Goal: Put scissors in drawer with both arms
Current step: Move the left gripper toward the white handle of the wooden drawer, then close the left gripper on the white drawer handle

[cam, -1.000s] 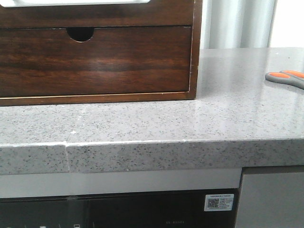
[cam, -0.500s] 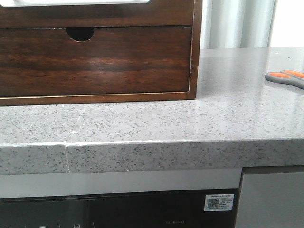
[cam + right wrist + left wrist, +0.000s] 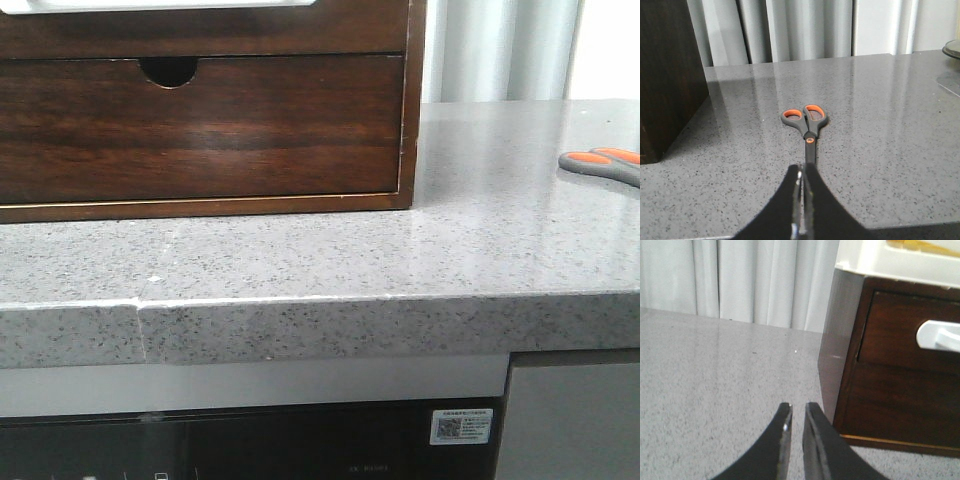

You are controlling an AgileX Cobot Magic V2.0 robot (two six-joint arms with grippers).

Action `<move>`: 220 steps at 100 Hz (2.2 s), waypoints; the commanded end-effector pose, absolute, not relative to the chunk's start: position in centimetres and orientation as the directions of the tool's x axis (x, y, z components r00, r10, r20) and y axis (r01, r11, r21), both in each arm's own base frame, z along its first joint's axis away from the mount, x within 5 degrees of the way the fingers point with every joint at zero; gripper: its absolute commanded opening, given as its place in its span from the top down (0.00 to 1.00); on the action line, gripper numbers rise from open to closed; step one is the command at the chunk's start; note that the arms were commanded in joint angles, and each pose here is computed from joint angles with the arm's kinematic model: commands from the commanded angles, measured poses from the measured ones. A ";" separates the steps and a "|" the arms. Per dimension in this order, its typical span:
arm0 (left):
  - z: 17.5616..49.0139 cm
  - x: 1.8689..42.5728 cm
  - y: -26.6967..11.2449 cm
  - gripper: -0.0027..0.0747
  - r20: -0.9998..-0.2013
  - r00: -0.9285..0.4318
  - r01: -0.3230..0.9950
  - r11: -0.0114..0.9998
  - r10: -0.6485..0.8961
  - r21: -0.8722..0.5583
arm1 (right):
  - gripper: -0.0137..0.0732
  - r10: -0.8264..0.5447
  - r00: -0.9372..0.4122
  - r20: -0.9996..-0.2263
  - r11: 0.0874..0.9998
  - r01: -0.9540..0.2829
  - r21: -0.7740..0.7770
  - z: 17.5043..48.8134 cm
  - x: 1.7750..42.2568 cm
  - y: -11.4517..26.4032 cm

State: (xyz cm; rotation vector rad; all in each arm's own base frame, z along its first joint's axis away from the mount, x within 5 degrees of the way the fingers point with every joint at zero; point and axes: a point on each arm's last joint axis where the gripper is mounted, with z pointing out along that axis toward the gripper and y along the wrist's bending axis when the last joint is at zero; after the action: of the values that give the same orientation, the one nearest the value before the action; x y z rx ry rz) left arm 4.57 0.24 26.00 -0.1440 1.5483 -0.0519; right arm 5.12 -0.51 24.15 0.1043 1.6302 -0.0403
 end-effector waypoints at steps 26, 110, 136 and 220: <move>30.1 4.7 0.3 0.96 -0.970 0.229 -0.047 0.995 -0.077 -0.090 | 0.96 0.114 -0.195 -0.974 0.991 0.092 0.098 28.9 6.9 -0.5; 30.6 6.2 0.2 0.56 -0.959 0.233 -0.081 0.986 0.159 0.144 | 0.96 0.118 -0.246 -0.962 0.991 0.097 0.097 28.9 8.0 -0.6; 31.7 9.6 -1.5 0.55 -0.909 0.245 0.075 0.928 0.339 0.366 | 0.96 0.118 -0.246 -0.962 0.991 0.097 0.097 28.9 8.0 -0.6; 32.4 17.2 -8.8 0.55 -0.530 0.478 0.362 0.392 0.700 0.846 | 0.96 0.120 -0.269 -0.955 0.990 0.099 0.097 28.7 7.9 -0.6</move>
State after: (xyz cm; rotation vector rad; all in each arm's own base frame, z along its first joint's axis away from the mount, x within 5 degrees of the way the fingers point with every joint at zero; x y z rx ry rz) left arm 16.84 -8.21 30.68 1.2103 1.2003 0.2827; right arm 7.52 -0.47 26.98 0.1710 1.9359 0.0325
